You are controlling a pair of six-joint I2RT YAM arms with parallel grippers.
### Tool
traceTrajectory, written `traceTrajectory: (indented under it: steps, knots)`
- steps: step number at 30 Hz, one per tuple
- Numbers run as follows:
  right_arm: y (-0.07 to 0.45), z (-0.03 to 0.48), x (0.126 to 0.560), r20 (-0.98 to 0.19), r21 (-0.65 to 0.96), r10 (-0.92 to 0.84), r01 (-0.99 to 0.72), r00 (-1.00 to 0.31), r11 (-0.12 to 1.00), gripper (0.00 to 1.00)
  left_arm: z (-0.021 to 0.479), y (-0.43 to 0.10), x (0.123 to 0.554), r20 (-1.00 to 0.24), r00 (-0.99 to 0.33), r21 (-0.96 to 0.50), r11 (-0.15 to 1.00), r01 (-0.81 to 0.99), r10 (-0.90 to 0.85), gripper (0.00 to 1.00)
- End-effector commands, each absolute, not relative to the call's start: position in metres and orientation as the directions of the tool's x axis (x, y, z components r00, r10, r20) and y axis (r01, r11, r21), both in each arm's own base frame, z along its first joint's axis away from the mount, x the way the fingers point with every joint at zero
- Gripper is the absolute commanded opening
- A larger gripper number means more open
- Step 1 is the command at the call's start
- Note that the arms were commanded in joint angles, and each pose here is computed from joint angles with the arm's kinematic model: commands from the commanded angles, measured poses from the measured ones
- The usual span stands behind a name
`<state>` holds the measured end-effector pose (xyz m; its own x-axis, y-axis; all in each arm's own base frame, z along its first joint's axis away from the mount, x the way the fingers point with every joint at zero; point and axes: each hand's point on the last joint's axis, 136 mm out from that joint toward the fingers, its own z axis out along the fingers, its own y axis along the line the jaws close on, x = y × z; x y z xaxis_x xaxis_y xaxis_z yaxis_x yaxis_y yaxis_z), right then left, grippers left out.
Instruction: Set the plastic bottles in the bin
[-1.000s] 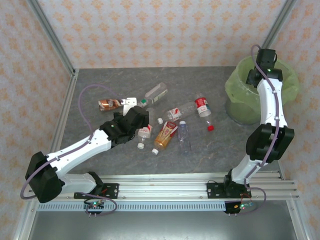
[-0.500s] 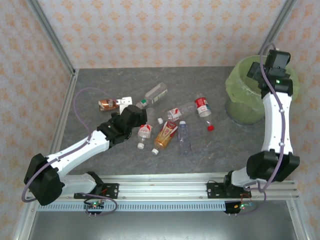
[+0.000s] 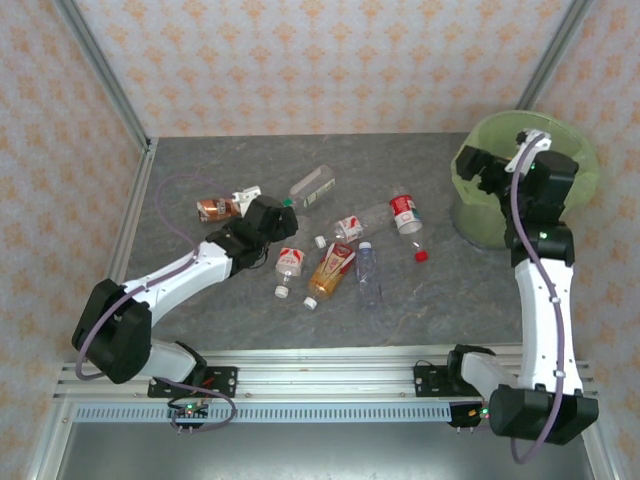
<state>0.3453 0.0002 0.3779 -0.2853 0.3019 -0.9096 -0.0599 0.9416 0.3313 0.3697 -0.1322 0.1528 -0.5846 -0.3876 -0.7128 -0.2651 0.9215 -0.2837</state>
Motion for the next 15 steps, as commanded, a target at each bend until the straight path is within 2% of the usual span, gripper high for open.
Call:
traceTrajectory:
  steps: [1,9,12,15]
  knots:
    - [0.043,0.392,0.328,-0.943,0.289,0.226,-0.260,-0.245,0.921,0.99,0.162,-0.114,0.374,-0.694,-0.563,-0.297,0.891,-0.342,-0.448,1.00]
    - [0.076,0.357,0.313,-0.936,0.310,0.220,-0.351,-0.273,0.884,0.99,0.162,-0.062,0.376,-0.673,-0.512,-0.287,0.826,-0.486,-0.535,1.00]
    - [0.083,0.351,0.319,-0.905,0.409,0.324,-0.355,-0.274,0.841,0.99,0.157,-0.036,0.373,-0.649,-0.447,-0.320,0.754,-0.573,-0.615,1.00]
    - [0.103,0.352,0.323,-0.872,0.489,0.407,-0.437,-0.274,0.755,0.99,0.154,-0.017,0.373,-0.618,-0.386,-0.355,0.681,-0.641,-0.685,1.00]
